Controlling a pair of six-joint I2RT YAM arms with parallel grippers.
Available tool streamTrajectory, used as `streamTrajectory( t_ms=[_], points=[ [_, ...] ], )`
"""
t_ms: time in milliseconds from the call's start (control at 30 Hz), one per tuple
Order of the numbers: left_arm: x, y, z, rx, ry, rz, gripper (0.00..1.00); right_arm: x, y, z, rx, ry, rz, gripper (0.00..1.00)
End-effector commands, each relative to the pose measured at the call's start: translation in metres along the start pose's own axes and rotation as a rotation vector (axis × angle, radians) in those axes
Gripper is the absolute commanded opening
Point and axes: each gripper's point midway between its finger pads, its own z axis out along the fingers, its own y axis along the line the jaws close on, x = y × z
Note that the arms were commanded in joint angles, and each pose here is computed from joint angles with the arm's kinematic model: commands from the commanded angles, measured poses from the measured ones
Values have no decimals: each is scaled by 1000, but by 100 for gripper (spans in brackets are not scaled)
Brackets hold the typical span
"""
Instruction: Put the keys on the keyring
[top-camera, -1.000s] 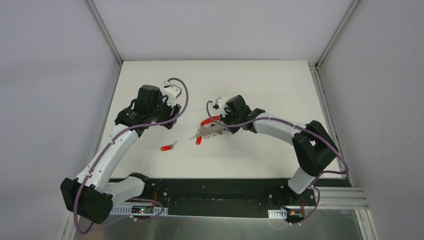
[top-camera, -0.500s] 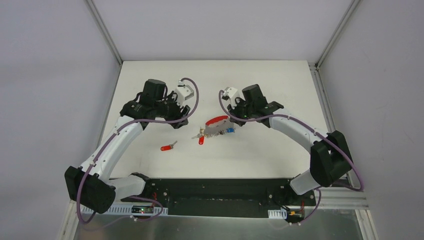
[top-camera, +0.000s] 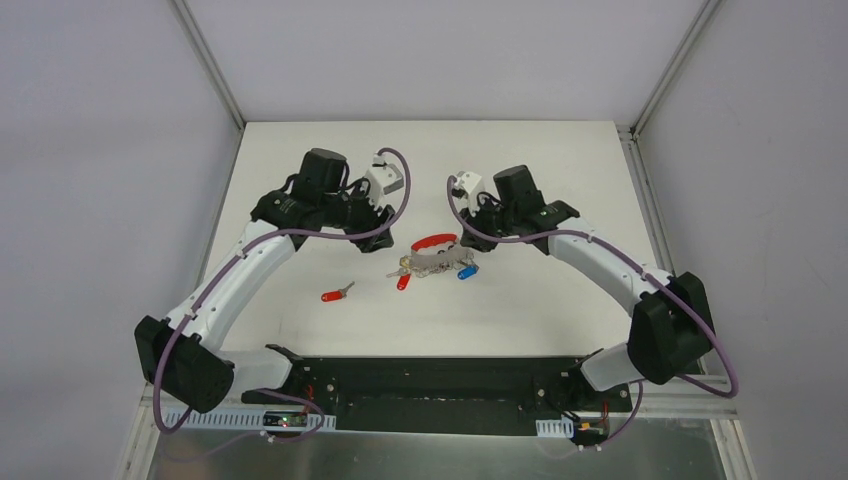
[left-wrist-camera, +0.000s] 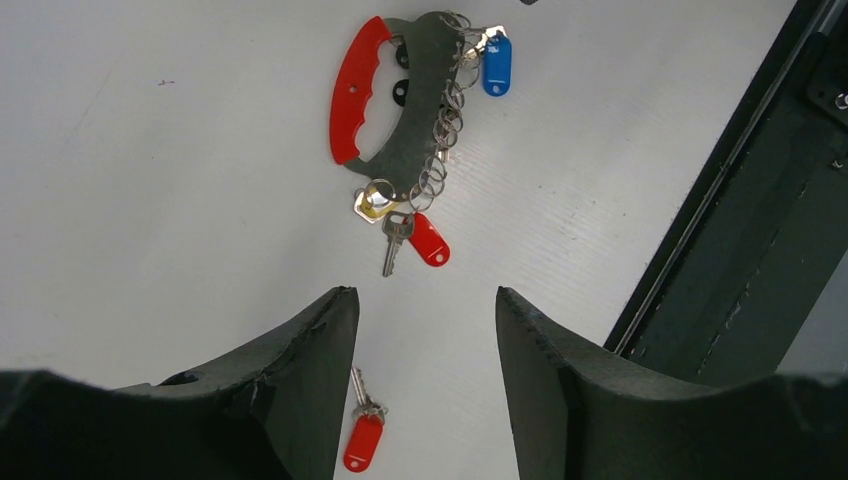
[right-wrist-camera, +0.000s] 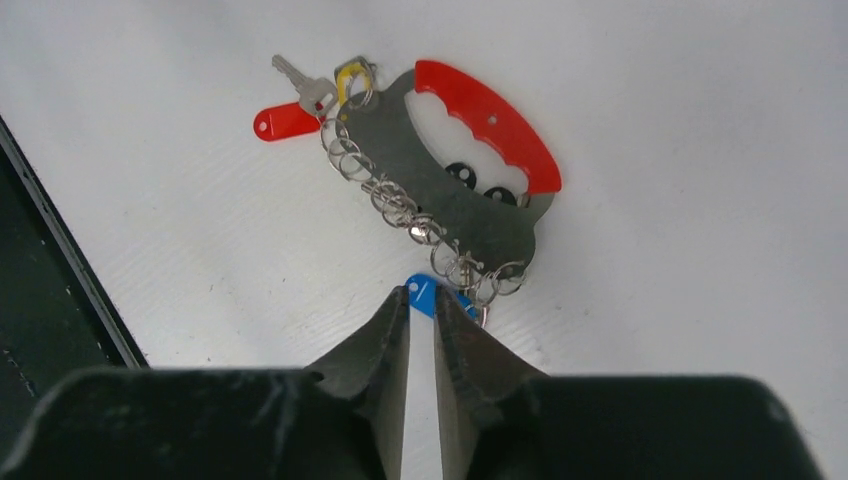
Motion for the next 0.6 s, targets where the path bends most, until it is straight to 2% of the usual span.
streamTrajectory(
  t_ms=[0, 100, 167, 567],
  points=[
    [7, -4, -8, -31, -30, 13, 55, 38, 0, 9, 38, 101, 78, 22],
    [18, 2, -12, -89, -16, 12, 56, 58, 6, 24, 59, 165, 87, 32],
    [24, 7, -16, -122, 7, 9, 57, 65, 14, 33, 59, 187, 75, 34],
    [38, 10, -27, -178, 29, 3, 57, 81, 3, 68, 107, 292, 124, 34]
  ],
)
